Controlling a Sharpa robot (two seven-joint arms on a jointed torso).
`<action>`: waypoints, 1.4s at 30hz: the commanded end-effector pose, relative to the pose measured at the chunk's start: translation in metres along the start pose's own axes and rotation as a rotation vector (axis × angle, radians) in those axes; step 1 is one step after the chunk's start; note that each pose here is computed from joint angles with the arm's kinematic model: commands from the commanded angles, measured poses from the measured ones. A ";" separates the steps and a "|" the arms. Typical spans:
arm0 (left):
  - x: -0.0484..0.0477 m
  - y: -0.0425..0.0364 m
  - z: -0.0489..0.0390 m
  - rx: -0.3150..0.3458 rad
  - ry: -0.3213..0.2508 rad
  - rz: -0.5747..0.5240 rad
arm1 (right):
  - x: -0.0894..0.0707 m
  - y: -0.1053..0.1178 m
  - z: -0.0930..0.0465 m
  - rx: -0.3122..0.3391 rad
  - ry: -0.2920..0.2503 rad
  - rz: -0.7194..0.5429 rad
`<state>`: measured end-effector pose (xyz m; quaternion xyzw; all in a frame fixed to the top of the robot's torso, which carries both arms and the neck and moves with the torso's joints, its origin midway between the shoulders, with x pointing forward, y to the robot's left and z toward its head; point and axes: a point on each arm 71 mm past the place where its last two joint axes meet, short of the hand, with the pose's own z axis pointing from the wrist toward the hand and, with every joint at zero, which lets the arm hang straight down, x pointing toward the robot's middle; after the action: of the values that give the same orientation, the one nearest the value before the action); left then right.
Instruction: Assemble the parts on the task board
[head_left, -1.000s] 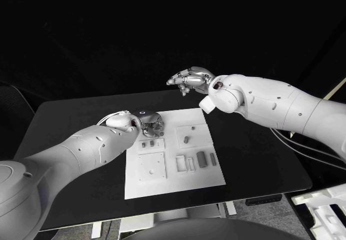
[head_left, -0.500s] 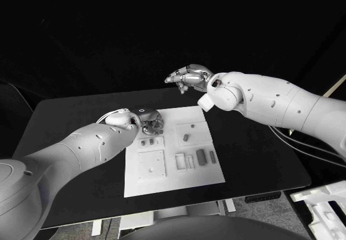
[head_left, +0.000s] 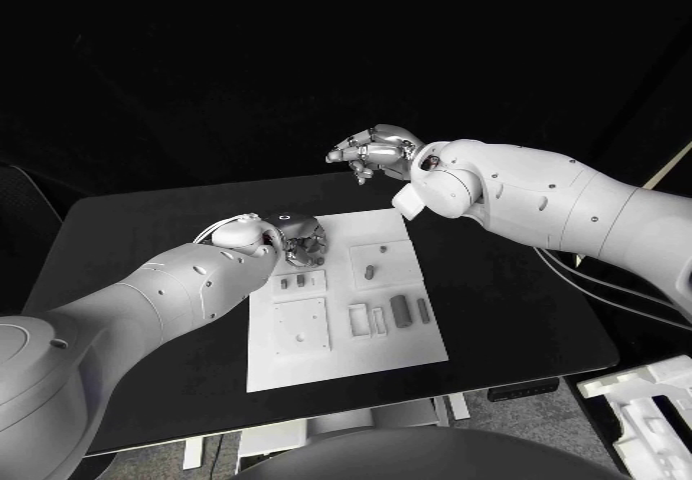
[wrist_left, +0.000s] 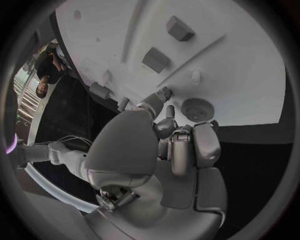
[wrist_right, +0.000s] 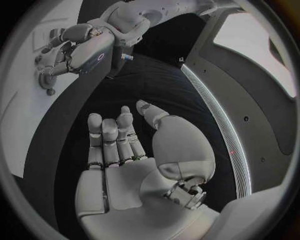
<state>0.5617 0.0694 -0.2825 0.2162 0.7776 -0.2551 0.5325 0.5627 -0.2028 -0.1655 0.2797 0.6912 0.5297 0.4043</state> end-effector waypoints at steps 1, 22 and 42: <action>0.0003 -0.0025 0.0012 0.006 0.010 -0.008 | 0.001 0.002 0.001 -0.010 0.006 -0.006; 0.0036 -0.0035 0.0025 -0.001 0.045 -0.012 | 0.003 0.003 0.002 -0.012 0.010 -0.005; 0.0056 -0.0037 0.0019 0.002 0.035 -0.013 | 0.004 0.003 0.002 -0.013 0.012 -0.005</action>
<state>0.5597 0.0676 -0.2878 0.2160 0.7871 -0.2525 0.5197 0.5628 -0.1985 -0.1649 0.2776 0.6911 0.5321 0.4027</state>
